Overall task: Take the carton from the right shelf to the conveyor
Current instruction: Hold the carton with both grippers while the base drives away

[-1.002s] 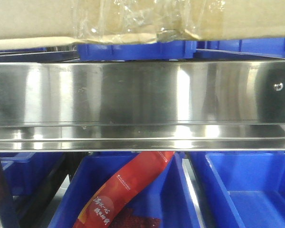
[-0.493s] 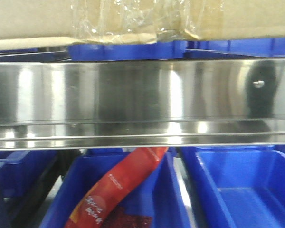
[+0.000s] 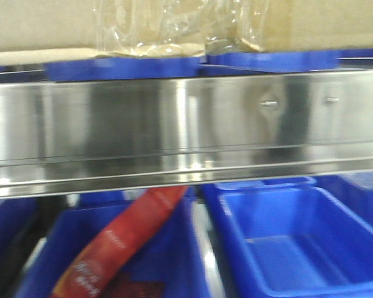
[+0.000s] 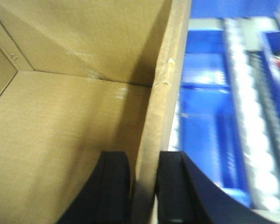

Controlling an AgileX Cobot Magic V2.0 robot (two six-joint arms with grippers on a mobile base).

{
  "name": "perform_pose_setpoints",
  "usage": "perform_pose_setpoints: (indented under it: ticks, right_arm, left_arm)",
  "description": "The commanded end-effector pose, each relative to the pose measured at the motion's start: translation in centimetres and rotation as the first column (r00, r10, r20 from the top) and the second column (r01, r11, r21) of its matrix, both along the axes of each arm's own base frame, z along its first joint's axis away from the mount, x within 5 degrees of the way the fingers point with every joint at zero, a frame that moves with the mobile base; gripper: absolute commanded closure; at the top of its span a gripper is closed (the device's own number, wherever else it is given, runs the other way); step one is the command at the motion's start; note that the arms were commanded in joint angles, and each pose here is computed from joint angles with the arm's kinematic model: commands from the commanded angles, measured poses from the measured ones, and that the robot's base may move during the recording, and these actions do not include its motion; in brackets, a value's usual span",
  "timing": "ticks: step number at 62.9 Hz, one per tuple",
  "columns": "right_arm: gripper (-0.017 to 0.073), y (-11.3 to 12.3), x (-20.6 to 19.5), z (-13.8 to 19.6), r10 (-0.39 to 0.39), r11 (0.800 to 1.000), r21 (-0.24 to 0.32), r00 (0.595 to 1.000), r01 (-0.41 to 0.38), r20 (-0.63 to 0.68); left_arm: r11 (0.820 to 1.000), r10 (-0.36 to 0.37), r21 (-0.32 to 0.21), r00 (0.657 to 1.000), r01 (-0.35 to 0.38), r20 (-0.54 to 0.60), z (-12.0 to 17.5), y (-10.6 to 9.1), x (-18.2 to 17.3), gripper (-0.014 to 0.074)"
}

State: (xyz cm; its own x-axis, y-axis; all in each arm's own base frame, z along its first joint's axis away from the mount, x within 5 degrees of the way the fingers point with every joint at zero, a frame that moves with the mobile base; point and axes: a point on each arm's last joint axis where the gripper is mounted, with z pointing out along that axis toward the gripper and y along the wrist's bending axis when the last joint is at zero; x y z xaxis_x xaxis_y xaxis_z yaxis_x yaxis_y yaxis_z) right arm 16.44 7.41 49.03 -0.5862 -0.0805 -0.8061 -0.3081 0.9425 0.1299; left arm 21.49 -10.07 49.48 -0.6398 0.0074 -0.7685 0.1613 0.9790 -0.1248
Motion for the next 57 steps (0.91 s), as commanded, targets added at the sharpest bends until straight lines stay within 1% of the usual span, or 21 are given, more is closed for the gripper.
perform_pose_setpoints:
  ticks: [1, 57]
  right_arm:
    - [0.0627, -0.56, -0.34, 0.70, -0.007, 1.000, -0.023, 0.997, 0.009, 0.074]
    - [0.0627, -0.56, -0.34, 0.70, -0.007, 1.000, -0.023, 0.997, 0.009, 0.074]
  left_arm:
    - [1.000, 0.010, 0.019, 0.999, -0.011, 0.040, 0.51, 0.43, -0.25, 0.0602]
    - [1.000, 0.010, 0.019, 0.999, -0.011, 0.040, 0.51, 0.43, -0.25, 0.0602]
